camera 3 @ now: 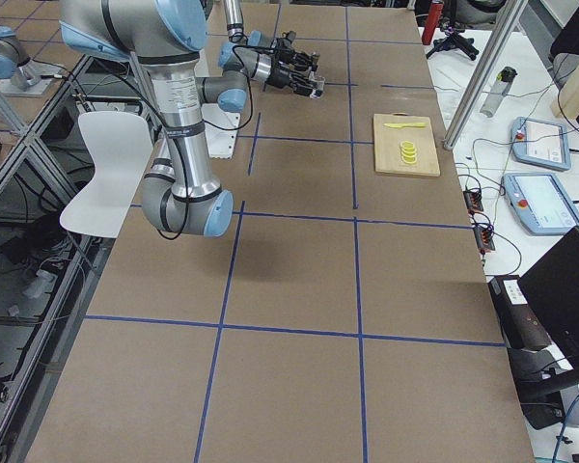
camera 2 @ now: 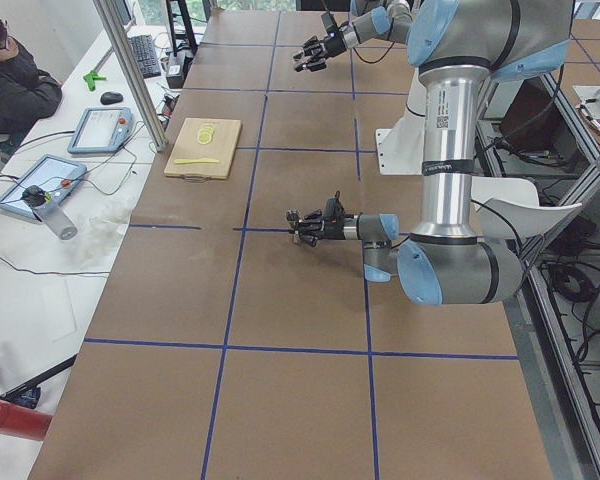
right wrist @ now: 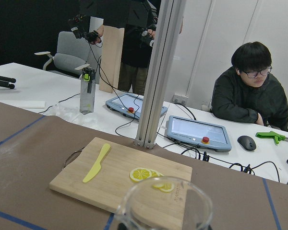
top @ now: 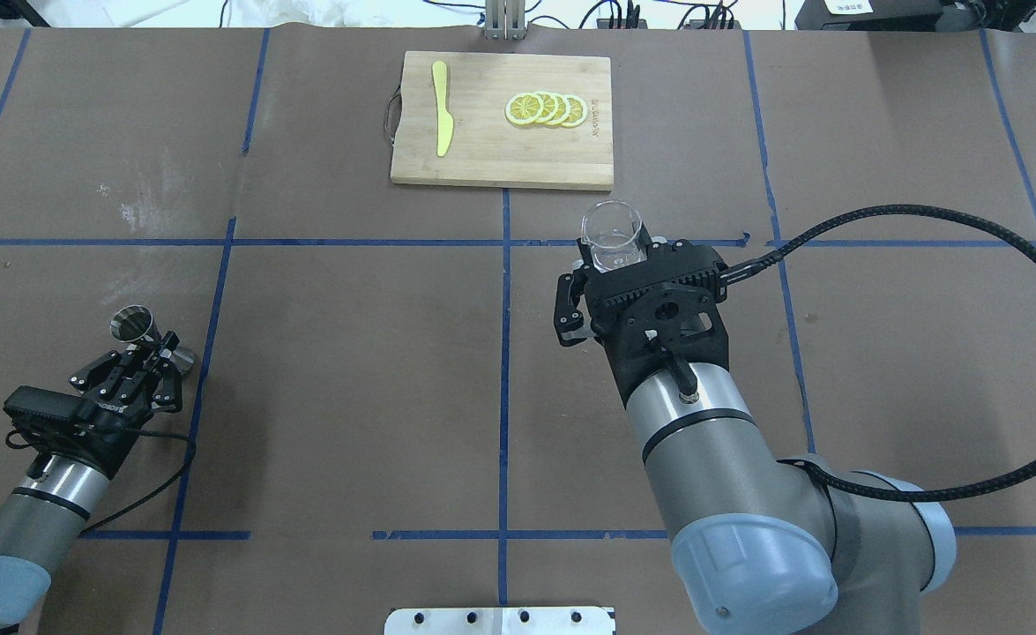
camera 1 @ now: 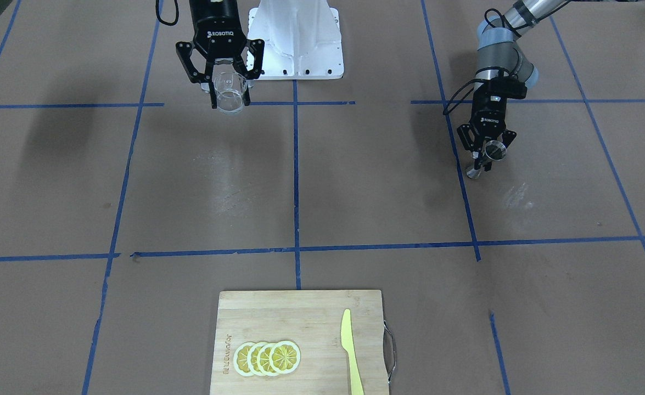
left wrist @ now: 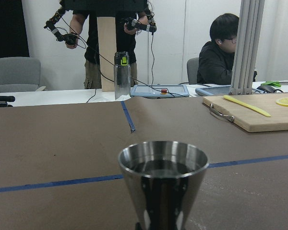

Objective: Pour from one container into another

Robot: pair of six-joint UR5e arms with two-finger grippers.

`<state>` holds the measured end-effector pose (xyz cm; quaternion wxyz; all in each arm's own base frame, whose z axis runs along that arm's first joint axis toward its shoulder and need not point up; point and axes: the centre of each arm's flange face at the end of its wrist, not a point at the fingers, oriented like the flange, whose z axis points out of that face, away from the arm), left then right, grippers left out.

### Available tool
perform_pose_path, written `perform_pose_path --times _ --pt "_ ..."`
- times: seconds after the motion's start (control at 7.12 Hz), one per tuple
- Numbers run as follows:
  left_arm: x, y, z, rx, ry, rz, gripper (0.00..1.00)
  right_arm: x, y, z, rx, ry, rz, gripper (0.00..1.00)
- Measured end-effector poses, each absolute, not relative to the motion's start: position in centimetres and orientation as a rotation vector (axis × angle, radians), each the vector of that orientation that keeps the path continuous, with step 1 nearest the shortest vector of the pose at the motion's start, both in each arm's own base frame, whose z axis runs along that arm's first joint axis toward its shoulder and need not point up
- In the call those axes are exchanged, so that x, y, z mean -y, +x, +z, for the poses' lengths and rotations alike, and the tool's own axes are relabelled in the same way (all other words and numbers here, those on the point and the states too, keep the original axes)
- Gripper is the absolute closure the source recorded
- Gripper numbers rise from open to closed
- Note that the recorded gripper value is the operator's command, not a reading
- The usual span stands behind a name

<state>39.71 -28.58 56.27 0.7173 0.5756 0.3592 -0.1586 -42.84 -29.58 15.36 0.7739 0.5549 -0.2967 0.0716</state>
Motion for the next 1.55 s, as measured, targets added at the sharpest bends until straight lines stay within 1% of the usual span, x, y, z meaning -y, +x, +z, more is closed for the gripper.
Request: perform_pose_path --times 1.26,1.55 --pt "27.95 40.17 56.28 -0.8 1.27 -0.337 1.0 29.57 -42.8 15.39 0.643 1.202 0.156 1.0" --pt "27.87 40.21 56.27 -0.802 1.269 -0.336 0.99 29.57 -42.81 15.4 0.643 1.201 0.156 1.0"
